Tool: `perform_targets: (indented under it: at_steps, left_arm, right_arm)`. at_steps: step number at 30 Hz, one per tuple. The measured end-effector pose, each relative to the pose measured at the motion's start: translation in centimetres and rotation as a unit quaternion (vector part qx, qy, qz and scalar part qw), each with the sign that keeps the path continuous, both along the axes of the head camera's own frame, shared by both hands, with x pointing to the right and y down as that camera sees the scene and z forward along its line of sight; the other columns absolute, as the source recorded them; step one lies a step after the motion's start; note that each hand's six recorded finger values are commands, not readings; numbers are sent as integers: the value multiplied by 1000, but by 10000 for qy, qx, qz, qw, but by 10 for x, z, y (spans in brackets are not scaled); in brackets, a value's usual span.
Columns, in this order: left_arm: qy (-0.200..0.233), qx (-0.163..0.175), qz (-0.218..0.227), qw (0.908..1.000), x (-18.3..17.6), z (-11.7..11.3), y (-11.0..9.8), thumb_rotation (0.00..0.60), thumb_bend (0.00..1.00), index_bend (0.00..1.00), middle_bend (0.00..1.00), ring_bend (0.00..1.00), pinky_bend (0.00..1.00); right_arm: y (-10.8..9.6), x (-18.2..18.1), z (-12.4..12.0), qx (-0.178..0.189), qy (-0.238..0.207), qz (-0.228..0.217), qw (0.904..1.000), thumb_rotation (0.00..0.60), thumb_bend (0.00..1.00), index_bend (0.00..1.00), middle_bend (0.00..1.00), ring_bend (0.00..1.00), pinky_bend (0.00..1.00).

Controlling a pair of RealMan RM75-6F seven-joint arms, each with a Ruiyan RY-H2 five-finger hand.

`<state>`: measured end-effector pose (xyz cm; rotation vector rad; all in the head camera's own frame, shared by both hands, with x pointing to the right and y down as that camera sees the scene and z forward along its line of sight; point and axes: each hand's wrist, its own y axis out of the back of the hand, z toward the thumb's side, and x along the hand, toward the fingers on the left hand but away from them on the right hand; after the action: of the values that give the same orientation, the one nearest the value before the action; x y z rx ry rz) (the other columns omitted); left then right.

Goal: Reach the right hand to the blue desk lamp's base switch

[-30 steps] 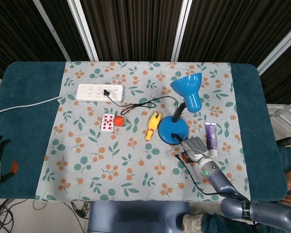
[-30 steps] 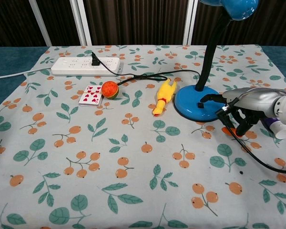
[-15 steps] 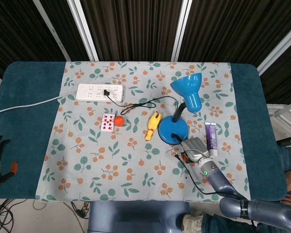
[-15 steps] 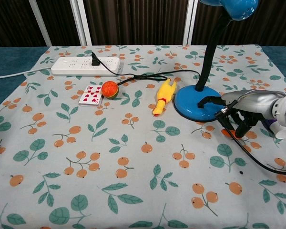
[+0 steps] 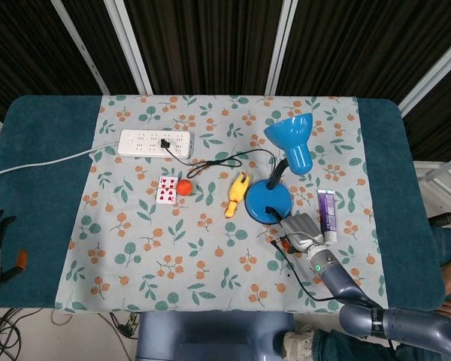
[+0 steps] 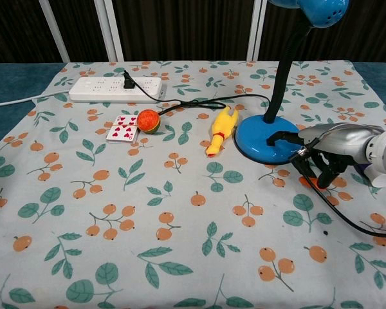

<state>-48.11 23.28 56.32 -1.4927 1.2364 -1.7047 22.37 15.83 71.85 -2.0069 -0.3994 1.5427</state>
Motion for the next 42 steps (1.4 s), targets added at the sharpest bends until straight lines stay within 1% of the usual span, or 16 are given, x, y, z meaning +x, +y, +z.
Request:
perform_targets:
  at_steps: [10, 11, 13, 15, 17, 19, 22, 23, 24, 25, 27, 28, 31, 36, 38, 42]
  left_arm:
    - [16, -7, -13, 10000, 0, 0, 0, 600, 426, 164, 35, 0, 35]
    - [18, -5, -15, 10000, 0, 0, 0, 600, 426, 164, 35, 0, 35]
    - [19, -10, -19, 10000, -1, 0, 0, 600, 426, 164, 35, 0, 35]
    - [22, -9, -18, 10000, 0, 0, 0, 600, 426, 164, 35, 0, 35]
    - [22, -12, -13, 10000, 0, 0, 0, 600, 426, 164, 35, 0, 35]
    - [26, -17, -14, 10000, 0, 0, 1, 600, 426, 164, 35, 0, 35]
    - [22, -8, -10, 10000, 0, 0, 1, 600, 426, 164, 35, 0, 35]
    - [19, -5, -7, 10000, 1, 0, 1, 600, 426, 164, 35, 0, 35]
    - [15, -3, -4, 10000, 1, -1, 1, 600, 426, 164, 35, 0, 35]
    - [10, 1, -1, 10000, 1, -1, 1, 600, 426, 164, 35, 0, 35]
    - [-1, 16, 9, 10000, 1, -1, 1, 600, 426, 164, 35, 0, 35]
    - [-11, 24, 13, 10000, 1, -1, 1, 600, 426, 164, 35, 0, 35]
    - [-25, 33, 16, 10000, 2, -1, 1, 600, 426, 164, 35, 0, 35]
    - [-48, 50, 51, 10000, 3, -2, 1, 600, 426, 164, 35, 0, 35]
    - [-61, 66, 68, 9999, 3, -3, 1, 600, 426, 164, 35, 0, 35]
    - [-89, 81, 101, 9999, 3, -3, 1, 600, 426, 163, 35, 0, 34]
  right_arm:
    - [-3, 0, 1, -38, 55, 57, 10000, 600, 494, 45, 642, 665, 1000]
    - [-5, 0, -2, 5, 32, 83, 10000, 600, 494, 45, 623, 642, 1000]
    - [-7, 1, -8, 108, -14, 138, 9998, 600, 493, 43, 542, 561, 1000]
    - [-10, 4, -18, 285, -65, 179, 9994, 600, 477, 35, 422, 454, 1000]
    - [-13, 8, -32, 460, -100, 186, 9987, 600, 434, 27, 345, 377, 1000]
    - [-14, 15, -46, 601, -90, 194, 9980, 600, 355, 23, 265, 278, 1000]
    - [-13, 31, -68, 822, 60, 173, 9964, 600, 291, 23, 198, 183, 1000]
    - [-10, 40, -76, 892, 169, 142, 9958, 600, 285, 23, 191, 171, 970]
    - [-8, 48, -82, 939, 255, 126, 9952, 600, 281, 23, 183, 160, 775]
    - [-5, 55, -88, 991, 339, 129, 9944, 600, 281, 23, 177, 153, 478]
    - [3, 72, -98, 1126, 479, 179, 9923, 600, 282, 23, 162, 141, 54]
    - [6, 78, -102, 1197, 516, 224, 9912, 600, 282, 23, 156, 135, 4]
    - [19, 100, -115, 1542, 531, 405, 9858, 600, 282, 23, 138, 115, 0]
    - [47, 149, -140, 2293, 479, 797, 9689, 600, 241, 25, 119, 97, 0]
    - [62, 173, -147, 2473, 554, 994, 9622, 600, 240, 27, 116, 96, 0]
    - [78, 198, -153, 2578, 562, 1278, 9561, 600, 240, 27, 115, 96, 0]
